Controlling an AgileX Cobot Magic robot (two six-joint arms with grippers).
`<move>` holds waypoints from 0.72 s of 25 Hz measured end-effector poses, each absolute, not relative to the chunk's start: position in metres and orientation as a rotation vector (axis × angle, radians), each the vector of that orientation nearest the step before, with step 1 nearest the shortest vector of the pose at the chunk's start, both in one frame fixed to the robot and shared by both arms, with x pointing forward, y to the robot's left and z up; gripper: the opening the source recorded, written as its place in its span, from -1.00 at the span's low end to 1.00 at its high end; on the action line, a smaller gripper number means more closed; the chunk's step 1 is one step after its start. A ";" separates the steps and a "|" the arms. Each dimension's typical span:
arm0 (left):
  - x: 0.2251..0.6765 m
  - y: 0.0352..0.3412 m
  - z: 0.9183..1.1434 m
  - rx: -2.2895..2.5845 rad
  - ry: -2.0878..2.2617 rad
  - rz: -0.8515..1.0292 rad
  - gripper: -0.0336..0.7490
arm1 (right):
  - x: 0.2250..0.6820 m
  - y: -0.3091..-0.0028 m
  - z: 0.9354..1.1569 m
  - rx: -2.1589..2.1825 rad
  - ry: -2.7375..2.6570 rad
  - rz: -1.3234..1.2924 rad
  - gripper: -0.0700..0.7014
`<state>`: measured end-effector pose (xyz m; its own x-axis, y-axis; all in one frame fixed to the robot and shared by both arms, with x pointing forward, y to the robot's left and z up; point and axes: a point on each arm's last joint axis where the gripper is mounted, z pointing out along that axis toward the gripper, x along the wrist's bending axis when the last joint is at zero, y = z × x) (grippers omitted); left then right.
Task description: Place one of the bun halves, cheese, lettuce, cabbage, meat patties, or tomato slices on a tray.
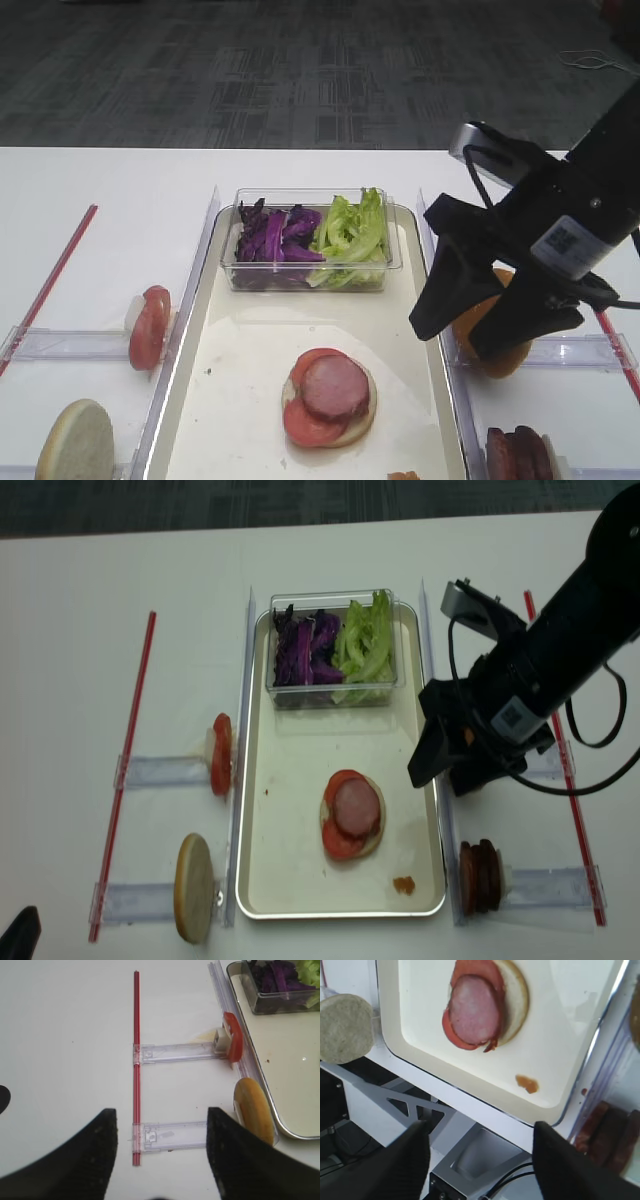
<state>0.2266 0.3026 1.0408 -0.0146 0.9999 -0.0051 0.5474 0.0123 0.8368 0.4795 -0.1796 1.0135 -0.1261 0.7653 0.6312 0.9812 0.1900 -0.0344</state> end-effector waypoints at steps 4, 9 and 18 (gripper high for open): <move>0.227 0.303 1.041 1.608 1.637 0.880 0.13 | 0.484 -0.183 1.019 -1.664 -1.994 -0.510 0.36; 0.227 0.303 1.041 1.608 1.637 0.880 0.13 | 0.490 -0.188 1.025 -1.719 -2.060 -0.460 0.36; 0.227 0.303 1.041 1.608 1.637 0.880 0.13 | 0.491 -0.198 1.021 -1.807 -2.124 -0.337 0.36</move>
<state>0.2266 0.3026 1.0408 -0.0146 0.9999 -0.0051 0.5474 0.0123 0.8368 0.4913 -0.1983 1.0213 -0.1401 0.9069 0.3975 0.9853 0.1672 -0.0340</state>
